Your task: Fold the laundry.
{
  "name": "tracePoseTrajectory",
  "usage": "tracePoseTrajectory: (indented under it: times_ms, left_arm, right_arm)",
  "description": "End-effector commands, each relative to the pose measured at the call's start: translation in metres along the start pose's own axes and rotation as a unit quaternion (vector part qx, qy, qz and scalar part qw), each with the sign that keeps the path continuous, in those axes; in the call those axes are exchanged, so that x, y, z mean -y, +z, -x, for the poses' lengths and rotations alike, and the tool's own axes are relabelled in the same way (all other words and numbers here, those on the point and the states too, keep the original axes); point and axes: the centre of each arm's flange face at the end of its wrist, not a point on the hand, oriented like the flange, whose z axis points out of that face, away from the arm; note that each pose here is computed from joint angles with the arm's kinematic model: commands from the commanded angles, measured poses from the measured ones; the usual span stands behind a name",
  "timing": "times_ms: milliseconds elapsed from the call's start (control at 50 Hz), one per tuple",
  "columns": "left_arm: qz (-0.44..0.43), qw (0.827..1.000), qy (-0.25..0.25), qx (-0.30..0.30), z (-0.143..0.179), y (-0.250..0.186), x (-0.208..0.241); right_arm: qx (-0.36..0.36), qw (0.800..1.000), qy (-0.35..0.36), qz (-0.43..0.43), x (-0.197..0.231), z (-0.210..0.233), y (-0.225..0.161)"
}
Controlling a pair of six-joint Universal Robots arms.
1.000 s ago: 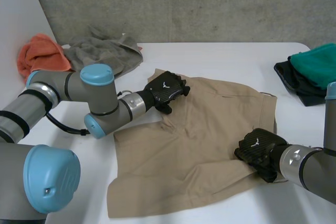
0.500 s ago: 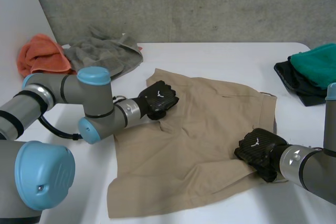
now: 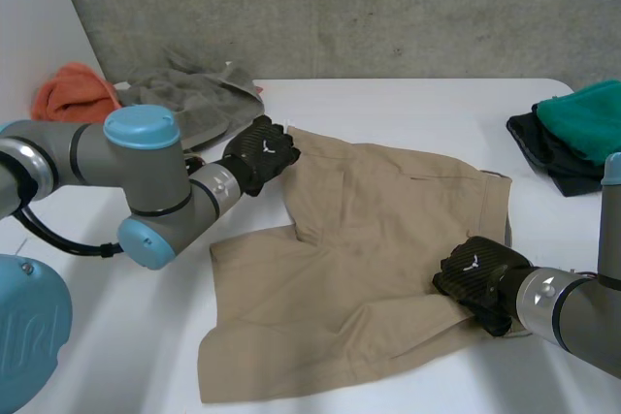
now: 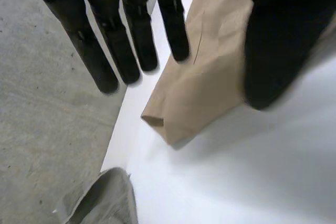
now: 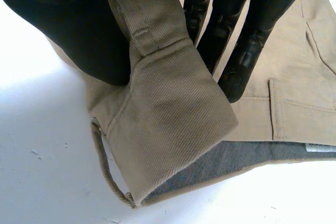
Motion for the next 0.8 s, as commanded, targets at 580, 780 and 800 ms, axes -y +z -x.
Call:
tracePoseTrajectory:
  times_ms: [580,780,800]
  left_arm:
    - [-0.051,0.995,-0.055,-0.063,-0.026,0.025,-0.017]
    - [-0.029,0.998,-0.036,-0.046,-0.024,0.024,-0.02]
    - [-0.028,0.998,-0.035,-0.044,-0.023,0.022,-0.019]
  right_arm:
    - [-0.001,1.0,0.006,-0.001,-0.003,-0.004,0.001]
    - [0.0,1.0,0.006,-0.001,-0.002,-0.003,0.0]
    - [-0.001,1.0,0.006,-0.001,-0.002,-0.004,0.001]
